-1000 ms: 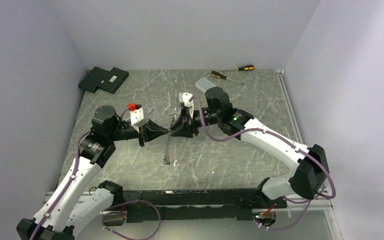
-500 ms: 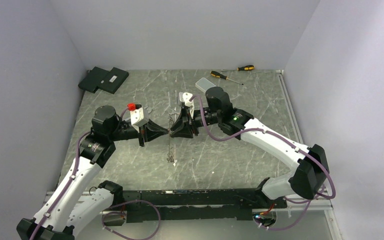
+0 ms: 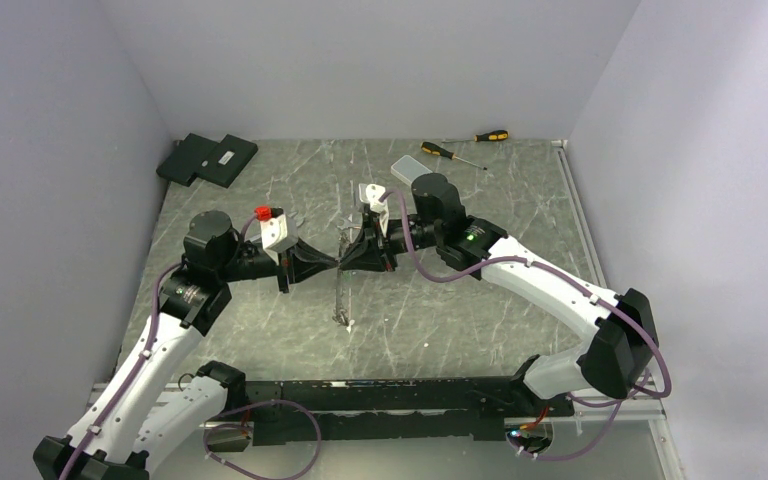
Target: Put the keys on the keyring
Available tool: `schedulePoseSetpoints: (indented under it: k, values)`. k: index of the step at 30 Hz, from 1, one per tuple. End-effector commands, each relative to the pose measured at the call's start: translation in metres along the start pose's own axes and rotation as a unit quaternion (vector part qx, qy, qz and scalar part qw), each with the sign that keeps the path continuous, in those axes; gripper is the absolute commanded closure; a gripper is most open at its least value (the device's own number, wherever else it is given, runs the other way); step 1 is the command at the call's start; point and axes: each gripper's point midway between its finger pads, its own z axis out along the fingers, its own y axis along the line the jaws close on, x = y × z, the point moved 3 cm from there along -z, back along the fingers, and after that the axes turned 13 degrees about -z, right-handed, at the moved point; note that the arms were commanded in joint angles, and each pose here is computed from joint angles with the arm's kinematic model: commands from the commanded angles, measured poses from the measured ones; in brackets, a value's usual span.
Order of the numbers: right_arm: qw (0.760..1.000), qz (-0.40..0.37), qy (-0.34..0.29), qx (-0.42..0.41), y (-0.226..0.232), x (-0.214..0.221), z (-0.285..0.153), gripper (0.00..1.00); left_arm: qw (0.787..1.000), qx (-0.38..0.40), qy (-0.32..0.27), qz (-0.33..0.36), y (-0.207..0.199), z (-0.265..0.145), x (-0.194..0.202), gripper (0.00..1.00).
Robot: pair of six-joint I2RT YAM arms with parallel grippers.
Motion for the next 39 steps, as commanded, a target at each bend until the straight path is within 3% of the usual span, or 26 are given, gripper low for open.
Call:
schedulePoseSetpoints:
  k: [1, 3, 8, 13, 16, 28, 39]
  values:
    - [0.999, -0.036, -0.031, -0.003, -0.001, -0.024, -0.004, 0.92, 1.000, 0.006, -0.020, 0.021, -0.003, 0.001, -0.013, 1.00]
    - [0.999, -0.037, -0.032, -0.003, -0.001, -0.025, -0.005, 1.00, 1.000, 0.006, -0.019, 0.019, -0.002, 0.001, -0.012, 1.00]
    - [0.999, -0.036, -0.021, 0.026, -0.006, -0.024, -0.008, 1.00, 1.000, -0.002, -0.011, 0.020, 0.000, 0.000, -0.009, 0.99]
    - [0.998, -0.014, 0.014, 0.058, -0.011, -0.009, -0.012, 1.00, 1.000, -0.007, 0.010, 0.018, 0.005, 0.000, -0.002, 0.72]
    - [0.997, -0.002, 0.033, 0.069, -0.011, -0.001, -0.014, 1.00, 1.000, -0.007, 0.023, 0.014, 0.007, 0.000, 0.003, 0.62]
    - [0.987, -0.004, 0.138, 0.083, -0.006, 0.021, -0.009, 1.00, 0.999, 0.029, 0.030, 0.015, 0.005, 0.007, 0.004, 0.66]
    - [0.988, -0.028, 0.140, 0.067, 0.002, 0.012, -0.005, 1.00, 0.994, 0.087, 0.065, -0.003, -0.004, 0.025, 0.018, 0.68]
